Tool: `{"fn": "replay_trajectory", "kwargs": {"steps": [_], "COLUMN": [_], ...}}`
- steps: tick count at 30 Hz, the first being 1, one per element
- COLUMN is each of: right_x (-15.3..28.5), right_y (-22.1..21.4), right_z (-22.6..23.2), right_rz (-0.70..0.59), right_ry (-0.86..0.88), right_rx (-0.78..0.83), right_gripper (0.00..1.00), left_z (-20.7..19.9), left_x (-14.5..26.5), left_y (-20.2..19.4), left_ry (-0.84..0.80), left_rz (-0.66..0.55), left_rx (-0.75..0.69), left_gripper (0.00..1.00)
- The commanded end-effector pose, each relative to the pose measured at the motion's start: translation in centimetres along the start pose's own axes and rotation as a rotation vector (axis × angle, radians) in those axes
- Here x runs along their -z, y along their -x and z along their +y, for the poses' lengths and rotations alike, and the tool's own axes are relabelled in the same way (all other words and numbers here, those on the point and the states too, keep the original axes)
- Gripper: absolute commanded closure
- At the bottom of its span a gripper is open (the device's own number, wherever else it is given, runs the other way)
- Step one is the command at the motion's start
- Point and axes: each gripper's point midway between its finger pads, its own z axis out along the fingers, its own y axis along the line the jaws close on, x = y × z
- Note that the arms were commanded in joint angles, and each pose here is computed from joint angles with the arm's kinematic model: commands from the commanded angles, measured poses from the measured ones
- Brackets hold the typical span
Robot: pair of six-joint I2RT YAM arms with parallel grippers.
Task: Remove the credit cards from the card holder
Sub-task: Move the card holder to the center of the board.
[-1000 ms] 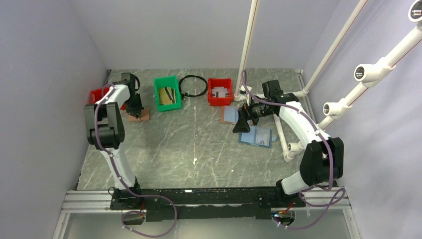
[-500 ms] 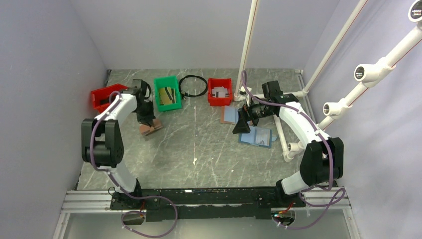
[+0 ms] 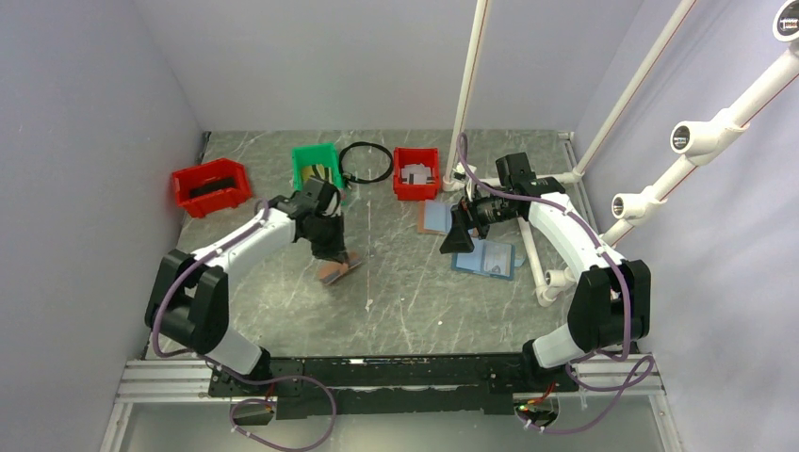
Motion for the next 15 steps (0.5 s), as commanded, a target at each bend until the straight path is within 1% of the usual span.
{"fn": "replay_trajectory", "kwargs": {"steps": [1, 4, 5, 9, 10, 11, 15], "right_x": [0.4, 0.4, 0.4, 0.4, 0.4, 0.4, 0.4], "right_y": [0.8, 0.5, 0.4, 0.0, -0.1, -0.1, -0.4], "right_z": [0.9, 0.9, 0.9, 0.9, 0.9, 0.9, 1.0], "right_rz": [-0.034, -0.034, -0.033, -0.027, -0.026, -0.026, -0.023], "right_ry": [0.025, 0.02, 0.018, 0.012, 0.01, 0.008, 0.013], "right_rx": [0.05, 0.051, 0.053, 0.056, 0.058, 0.061, 0.061], "right_gripper": [0.0, 0.0, 0.0, 0.0, 0.0, 0.0, 0.0], "left_z": [-6.1, -8.3, -8.9, -11.1, -11.8, -12.3, -13.1], "left_x": [-0.9, -2.2, -2.7, -3.6, -3.4, -3.0, 0.1], "left_y": [1.6, 0.6, 0.0, -1.1, -1.1, -0.9, 0.2], "left_ry": [-0.115, -0.121, -0.134, -0.187, -0.21, -0.232, -0.254], "left_rz": [-0.08, -0.049, -0.025, 0.028, 0.028, 0.025, -0.026], "left_rx": [0.059, 0.035, 0.028, 0.015, 0.002, -0.015, -0.127], "left_gripper": [1.0, 1.0, 0.97, 0.77, 0.73, 0.7, 0.5]}}
